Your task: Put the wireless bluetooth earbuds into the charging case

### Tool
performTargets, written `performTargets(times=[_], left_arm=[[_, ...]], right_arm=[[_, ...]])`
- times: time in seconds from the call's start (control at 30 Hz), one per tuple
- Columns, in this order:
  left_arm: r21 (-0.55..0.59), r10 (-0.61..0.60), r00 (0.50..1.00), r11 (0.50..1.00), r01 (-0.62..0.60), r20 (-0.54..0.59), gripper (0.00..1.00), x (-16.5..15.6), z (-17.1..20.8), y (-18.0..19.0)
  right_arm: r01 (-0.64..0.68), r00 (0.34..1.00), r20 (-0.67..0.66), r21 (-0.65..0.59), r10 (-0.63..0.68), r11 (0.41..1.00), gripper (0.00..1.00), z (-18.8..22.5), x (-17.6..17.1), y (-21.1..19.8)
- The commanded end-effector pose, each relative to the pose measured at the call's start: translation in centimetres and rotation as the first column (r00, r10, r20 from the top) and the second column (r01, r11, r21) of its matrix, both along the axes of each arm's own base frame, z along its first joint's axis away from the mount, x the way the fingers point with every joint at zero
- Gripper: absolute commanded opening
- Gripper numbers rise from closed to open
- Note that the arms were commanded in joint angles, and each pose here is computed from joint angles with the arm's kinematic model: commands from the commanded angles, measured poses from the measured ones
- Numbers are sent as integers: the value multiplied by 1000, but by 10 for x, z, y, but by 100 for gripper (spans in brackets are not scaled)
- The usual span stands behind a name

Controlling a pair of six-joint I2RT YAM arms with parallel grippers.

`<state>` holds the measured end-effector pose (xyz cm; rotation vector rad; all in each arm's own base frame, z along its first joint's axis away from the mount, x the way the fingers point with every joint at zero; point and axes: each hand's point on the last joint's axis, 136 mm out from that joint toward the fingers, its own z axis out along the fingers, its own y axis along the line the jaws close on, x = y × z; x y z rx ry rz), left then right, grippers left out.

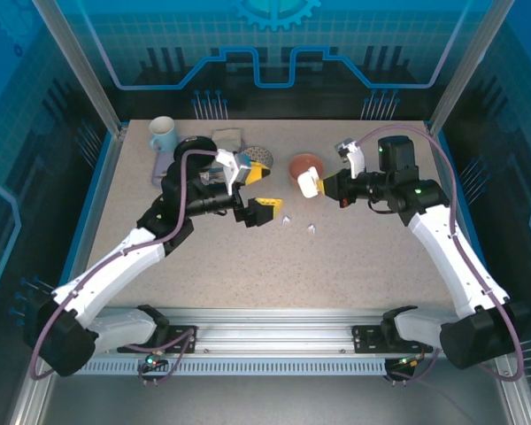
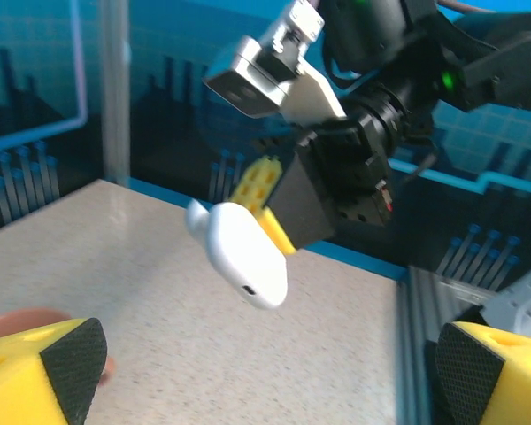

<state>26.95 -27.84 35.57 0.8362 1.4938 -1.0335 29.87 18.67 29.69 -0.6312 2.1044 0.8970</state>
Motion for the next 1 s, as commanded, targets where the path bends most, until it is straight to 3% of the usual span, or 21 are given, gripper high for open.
performTargets(times=[0.0, 0.13, 0.17, 0.2, 0.23, 0.37, 0.53, 0.7, 0.97], left_arm=[[9, 147, 988, 989, -147, 44, 99, 14, 5, 17], [91, 43, 984, 994, -59, 171, 99, -4, 11, 11], [93, 109, 985, 988, -123, 136, 99, 7, 13, 15], [79, 245, 969, 966, -246, 25, 99, 26, 15, 25], [89, 302, 951, 951, -297, -58, 99, 38, 18, 32], [225, 272, 946, 947, -231, -174, 99, 49, -1, 22], [158, 201, 971, 971, -180, -129, 99, 52, -7, 14], [111, -21, 970, 993, 50, -241, 99, 33, -7, 18], [115, -247, 871, 940, 322, -424, 99, 1, -21, 15]], right_arm=[[13, 999, 46, 5, -13, 1000, 0, 20, -2, -3], [18, 998, 56, -3, -18, 1000, 0, 26, -2, -4], [18, 998, 58, -9, -17, 1000, 0, 28, -3, -4], [17, 998, 62, -18, -16, 1000, 0, 29, -3, -4], [17, 998, 65, -32, -15, 999, 0, 29, -3, -5], [-6, 998, 67, -108, 13, 994, 0, 30, -6, -2], [-55, 992, 93, -303, 86, 952, 0, 27, -11, 8], [-92, 982, 109, -433, 153, 897, 0, 26, -13, 13], [-142, 972, 97, -484, 214, 863, 0, 20, -17, 16]])
